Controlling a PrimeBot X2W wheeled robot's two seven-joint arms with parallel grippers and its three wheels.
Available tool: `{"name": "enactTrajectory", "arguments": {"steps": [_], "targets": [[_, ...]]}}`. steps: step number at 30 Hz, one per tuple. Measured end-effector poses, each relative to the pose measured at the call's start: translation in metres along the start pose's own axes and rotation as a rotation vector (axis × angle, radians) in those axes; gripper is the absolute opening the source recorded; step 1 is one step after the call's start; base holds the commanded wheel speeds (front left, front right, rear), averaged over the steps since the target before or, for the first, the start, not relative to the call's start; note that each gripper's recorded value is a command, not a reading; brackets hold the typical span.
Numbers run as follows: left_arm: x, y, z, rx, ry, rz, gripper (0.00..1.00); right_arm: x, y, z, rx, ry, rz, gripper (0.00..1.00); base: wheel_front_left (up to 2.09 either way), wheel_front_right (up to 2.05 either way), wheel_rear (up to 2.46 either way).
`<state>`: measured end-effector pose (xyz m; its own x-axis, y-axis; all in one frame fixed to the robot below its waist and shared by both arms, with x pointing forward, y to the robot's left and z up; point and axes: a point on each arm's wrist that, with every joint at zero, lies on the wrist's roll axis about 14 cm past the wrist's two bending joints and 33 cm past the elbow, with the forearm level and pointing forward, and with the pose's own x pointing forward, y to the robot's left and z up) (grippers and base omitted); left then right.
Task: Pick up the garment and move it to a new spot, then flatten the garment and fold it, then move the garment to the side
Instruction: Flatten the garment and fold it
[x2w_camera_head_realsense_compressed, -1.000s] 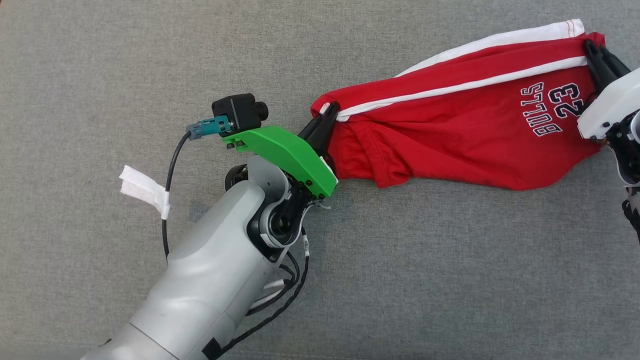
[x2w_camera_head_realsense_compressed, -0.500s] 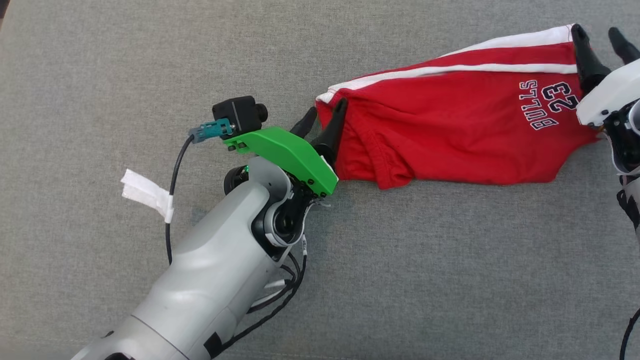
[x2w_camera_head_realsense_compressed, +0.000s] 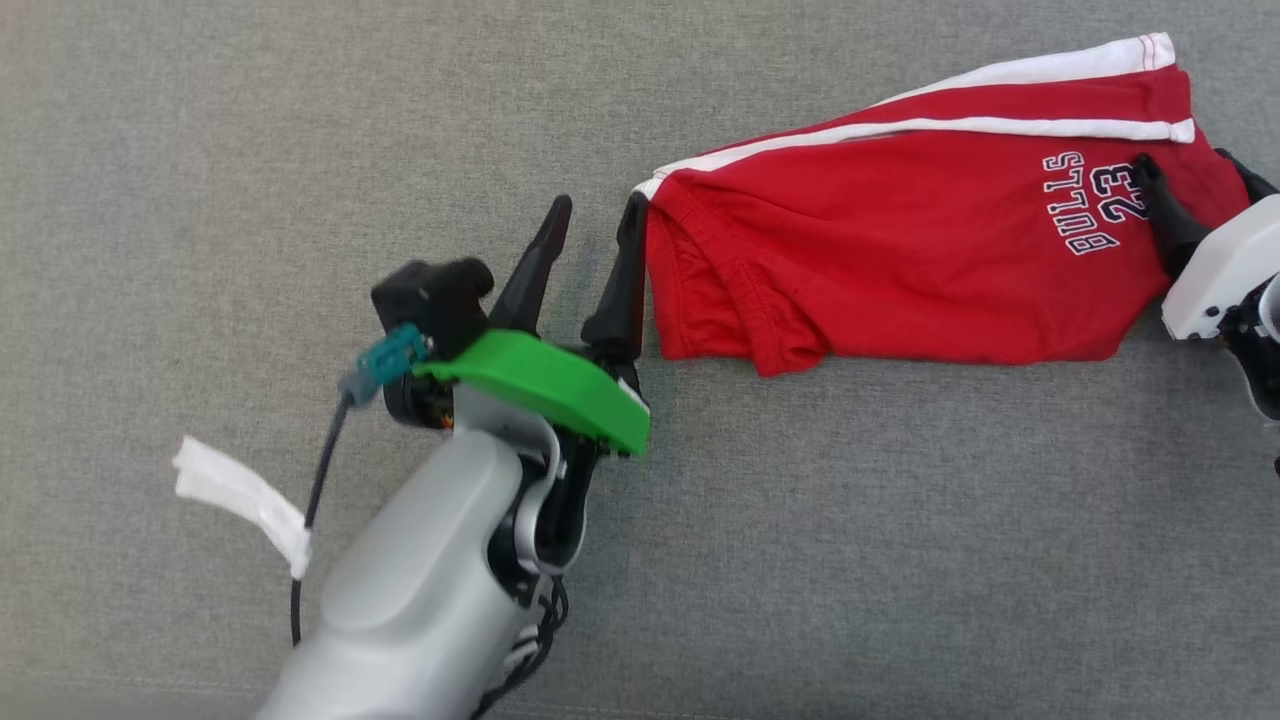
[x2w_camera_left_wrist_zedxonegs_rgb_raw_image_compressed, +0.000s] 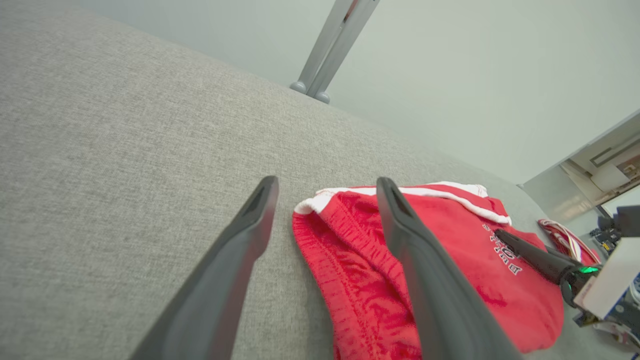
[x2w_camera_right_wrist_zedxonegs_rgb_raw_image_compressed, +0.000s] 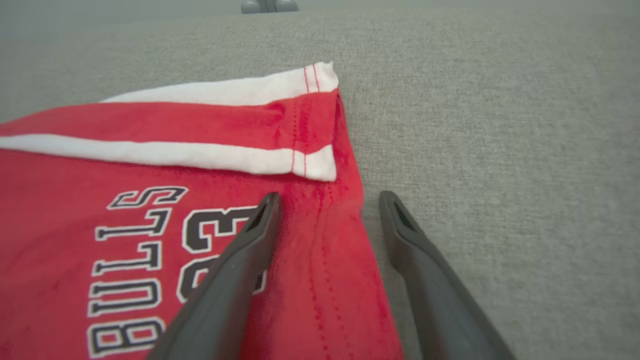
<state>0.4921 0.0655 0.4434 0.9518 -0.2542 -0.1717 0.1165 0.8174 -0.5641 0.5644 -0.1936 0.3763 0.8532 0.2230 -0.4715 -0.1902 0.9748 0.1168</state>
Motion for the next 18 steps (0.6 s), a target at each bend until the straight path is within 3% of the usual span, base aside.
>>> {"name": "enactTrajectory", "arguments": {"steps": [8,9,14,18], "targets": [[-0.037,0.004,0.004,0.207,-0.099,0.004,1.00,0.016,0.003,-0.009,-0.009,0.060,-0.010,1.00,0.00,0.00,0.00],[-0.041,0.005,0.006,0.222,-0.109,0.006,1.00,0.018,0.007,-0.008,0.012,0.055,-0.003,0.00,0.00,0.00,0.00],[-0.052,0.008,0.017,0.294,-0.154,0.013,1.00,0.019,0.029,-0.002,0.073,0.044,0.044,0.00,0.00,0.00,0.00],[-0.062,0.013,0.022,0.336,-0.171,0.029,1.00,0.007,0.017,0.006,0.095,0.017,0.026,0.00,0.00,0.00,0.00]]}}
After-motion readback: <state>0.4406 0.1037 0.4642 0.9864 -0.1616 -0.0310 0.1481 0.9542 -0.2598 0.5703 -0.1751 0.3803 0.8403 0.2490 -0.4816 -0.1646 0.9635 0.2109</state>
